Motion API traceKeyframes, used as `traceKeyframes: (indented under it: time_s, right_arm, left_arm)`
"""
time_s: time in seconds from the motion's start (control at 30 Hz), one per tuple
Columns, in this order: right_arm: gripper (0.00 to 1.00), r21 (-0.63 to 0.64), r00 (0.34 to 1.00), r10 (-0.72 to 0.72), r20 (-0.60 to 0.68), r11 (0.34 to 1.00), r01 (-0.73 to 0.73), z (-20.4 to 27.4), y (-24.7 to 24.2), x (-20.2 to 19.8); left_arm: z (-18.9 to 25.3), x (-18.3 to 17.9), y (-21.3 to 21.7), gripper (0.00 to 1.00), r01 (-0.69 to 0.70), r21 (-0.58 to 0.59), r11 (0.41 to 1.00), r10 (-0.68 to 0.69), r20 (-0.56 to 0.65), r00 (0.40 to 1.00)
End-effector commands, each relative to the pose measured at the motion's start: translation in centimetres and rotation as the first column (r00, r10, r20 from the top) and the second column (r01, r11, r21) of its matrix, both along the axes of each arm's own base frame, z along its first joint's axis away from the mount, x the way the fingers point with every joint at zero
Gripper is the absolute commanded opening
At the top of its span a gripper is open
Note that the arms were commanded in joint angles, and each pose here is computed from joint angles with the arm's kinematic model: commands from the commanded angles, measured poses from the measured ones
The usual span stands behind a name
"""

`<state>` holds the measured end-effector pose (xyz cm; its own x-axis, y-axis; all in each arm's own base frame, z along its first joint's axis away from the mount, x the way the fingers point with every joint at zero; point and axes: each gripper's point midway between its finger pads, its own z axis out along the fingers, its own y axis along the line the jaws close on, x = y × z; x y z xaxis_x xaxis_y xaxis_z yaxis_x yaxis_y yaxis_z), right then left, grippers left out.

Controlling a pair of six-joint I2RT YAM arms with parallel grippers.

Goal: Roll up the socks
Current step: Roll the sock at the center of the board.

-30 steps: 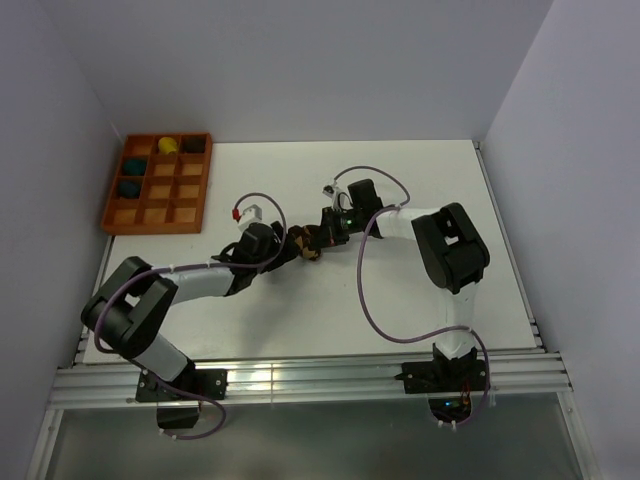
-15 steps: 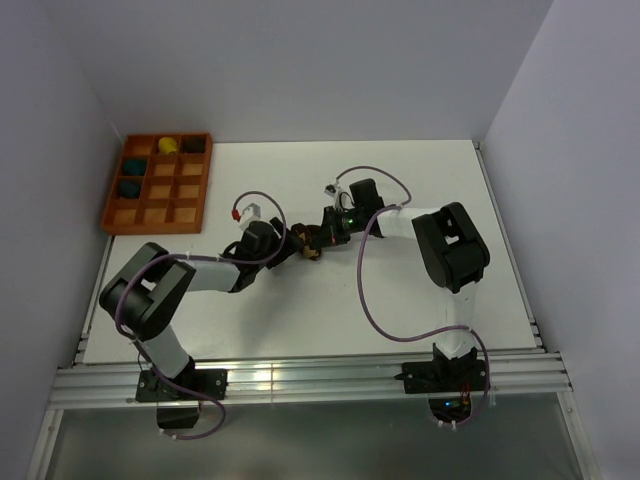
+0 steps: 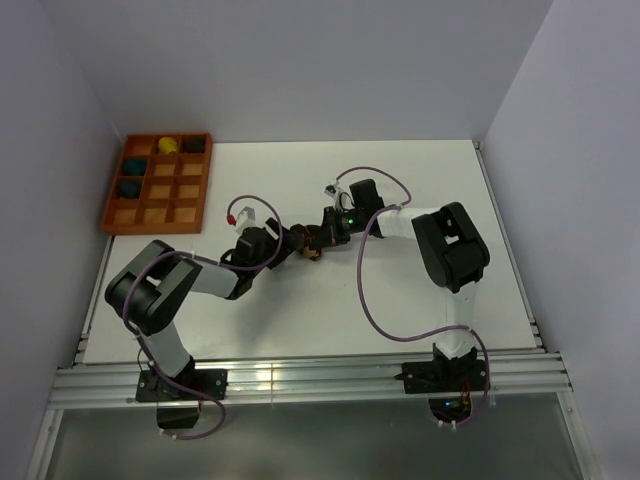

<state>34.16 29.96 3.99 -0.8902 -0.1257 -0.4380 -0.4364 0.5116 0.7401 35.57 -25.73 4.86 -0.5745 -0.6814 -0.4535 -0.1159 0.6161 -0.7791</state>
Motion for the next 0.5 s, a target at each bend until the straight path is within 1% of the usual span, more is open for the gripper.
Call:
traceKeyframes:
  time_s: [0.0, 0.17, 0.2, 0.27, 0.3, 0.33, 0.37, 0.47]
  right_arm:
    - [0.00, -0.152, 0.986, -0.035, -0.162, 0.988, 0.010, -5.7, -2.1, -3.3]
    - [0.00, -0.150, 0.986, -0.033, -0.162, 0.989, 0.009, -5.6, -2.1, -3.4]
    - [0.00, -0.152, 0.986, -0.033, -0.161, 0.988, 0.008, -5.6, -2.1, -3.4]
    - [0.00, -0.155, 0.986, -0.036, -0.163, 0.988, 0.010, -5.7, -2.1, -3.5]
    - [0.00, -0.157, 0.986, -0.035, -0.165, 0.988, 0.009, -5.7, -2.2, -3.6]
    - [0.00, -0.160, 0.986, -0.036, -0.161, 0.987, 0.010, -5.8, -2.3, -3.6]
    - [0.00, -0.162, 0.988, -0.032, -0.152, 0.987, 0.007, -5.6, -2.2, -3.7]
    - [0.00, -0.185, 0.991, -0.037, -0.129, 0.983, 0.012, -5.6, -2.4, -3.8]
  left_arm:
    - [0.1, 0.8, -0.3, 0.76, -0.006, -0.016, 1.000, 0.006, 0.016, 1.000]
    - [-0.8, 1.5, -0.4, 0.73, -0.005, 0.014, 1.000, 0.005, 0.001, 1.000]
    - [-1.8, 1.3, -0.4, 0.72, 0.000, 0.036, 0.999, 0.001, -0.024, 1.000]
    - [-2.3, 1.4, -0.4, 0.70, 0.004, 0.055, 0.998, -0.002, -0.037, 0.999]
    - [-3.1, 1.1, -0.2, 0.66, 0.006, 0.067, 0.998, -0.003, -0.056, 0.998]
    - [-3.5, 0.9, -0.2, 0.64, 0.008, 0.071, 0.997, -0.003, -0.065, 0.998]
    - [-3.7, 0.8, -0.1, 0.58, 0.010, 0.075, 0.997, -0.005, -0.072, 0.997]
    - [-5.2, 0.1, 0.1, 0.50, 0.038, 0.110, 0.993, -0.024, -0.125, 0.992]
